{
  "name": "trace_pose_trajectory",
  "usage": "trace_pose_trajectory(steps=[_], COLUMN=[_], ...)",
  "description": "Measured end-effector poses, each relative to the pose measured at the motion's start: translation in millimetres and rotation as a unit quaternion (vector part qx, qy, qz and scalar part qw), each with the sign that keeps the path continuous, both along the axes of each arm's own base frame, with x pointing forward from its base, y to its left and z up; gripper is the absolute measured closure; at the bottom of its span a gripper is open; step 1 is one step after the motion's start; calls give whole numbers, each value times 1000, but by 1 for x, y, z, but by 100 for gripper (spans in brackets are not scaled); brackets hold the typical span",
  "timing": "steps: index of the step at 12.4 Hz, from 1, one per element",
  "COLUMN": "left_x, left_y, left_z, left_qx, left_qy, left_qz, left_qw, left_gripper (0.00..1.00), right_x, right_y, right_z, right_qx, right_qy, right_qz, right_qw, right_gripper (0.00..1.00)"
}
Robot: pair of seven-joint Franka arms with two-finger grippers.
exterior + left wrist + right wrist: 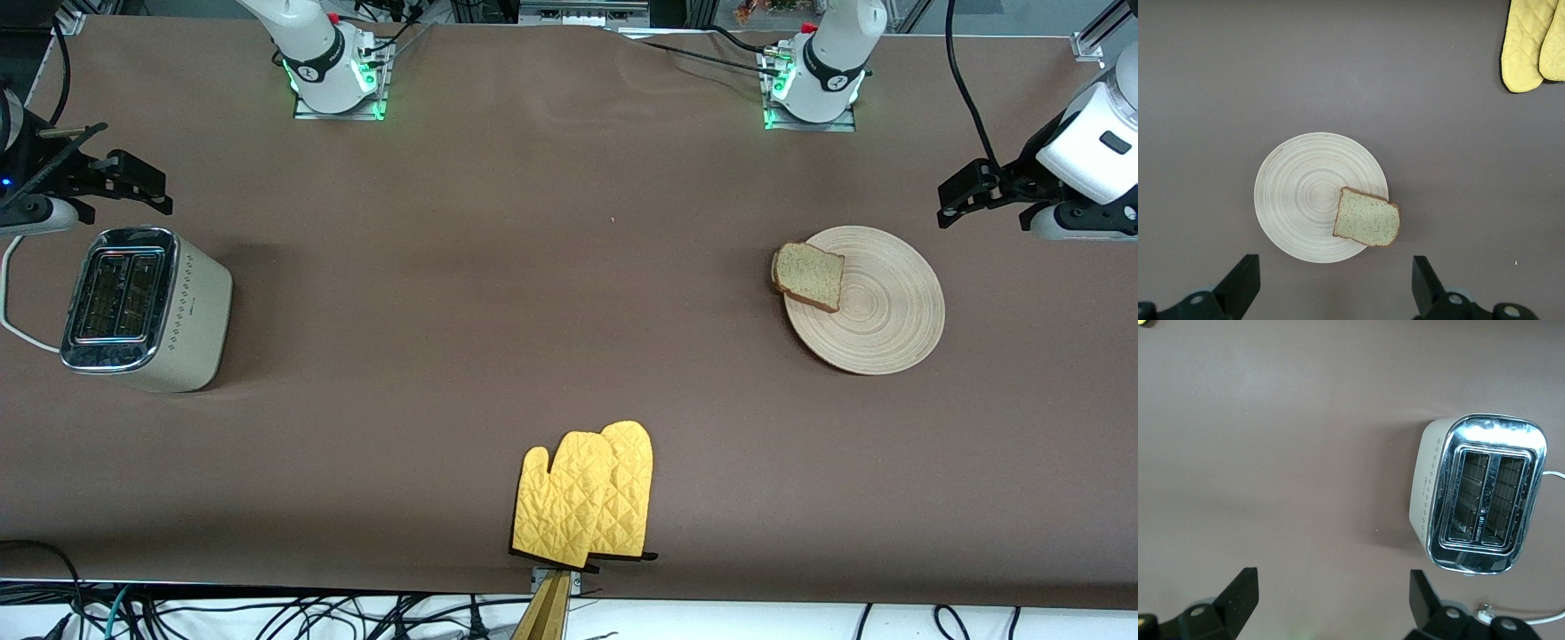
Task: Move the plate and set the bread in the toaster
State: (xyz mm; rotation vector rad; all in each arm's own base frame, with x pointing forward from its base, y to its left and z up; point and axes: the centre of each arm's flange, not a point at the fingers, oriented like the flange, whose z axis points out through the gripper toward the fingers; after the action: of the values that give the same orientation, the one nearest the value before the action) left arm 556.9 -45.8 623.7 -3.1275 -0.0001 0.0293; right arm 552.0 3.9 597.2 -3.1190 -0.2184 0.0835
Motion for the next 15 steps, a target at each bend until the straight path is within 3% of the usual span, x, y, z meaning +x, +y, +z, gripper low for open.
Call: trace_pose_trajectory(steps=[15], left_x=[1], left_y=[5], left_z=[-2], left_qx=[0], left_qy=[2], left_qz=[5], left_qw=[1000], left_gripper=[0], right_x=[0], right_y=[-3], right_z=[0], right_qx=[-1], right_qy=[0], right_qz=[-3], right_qw=[1000], right_gripper=[0])
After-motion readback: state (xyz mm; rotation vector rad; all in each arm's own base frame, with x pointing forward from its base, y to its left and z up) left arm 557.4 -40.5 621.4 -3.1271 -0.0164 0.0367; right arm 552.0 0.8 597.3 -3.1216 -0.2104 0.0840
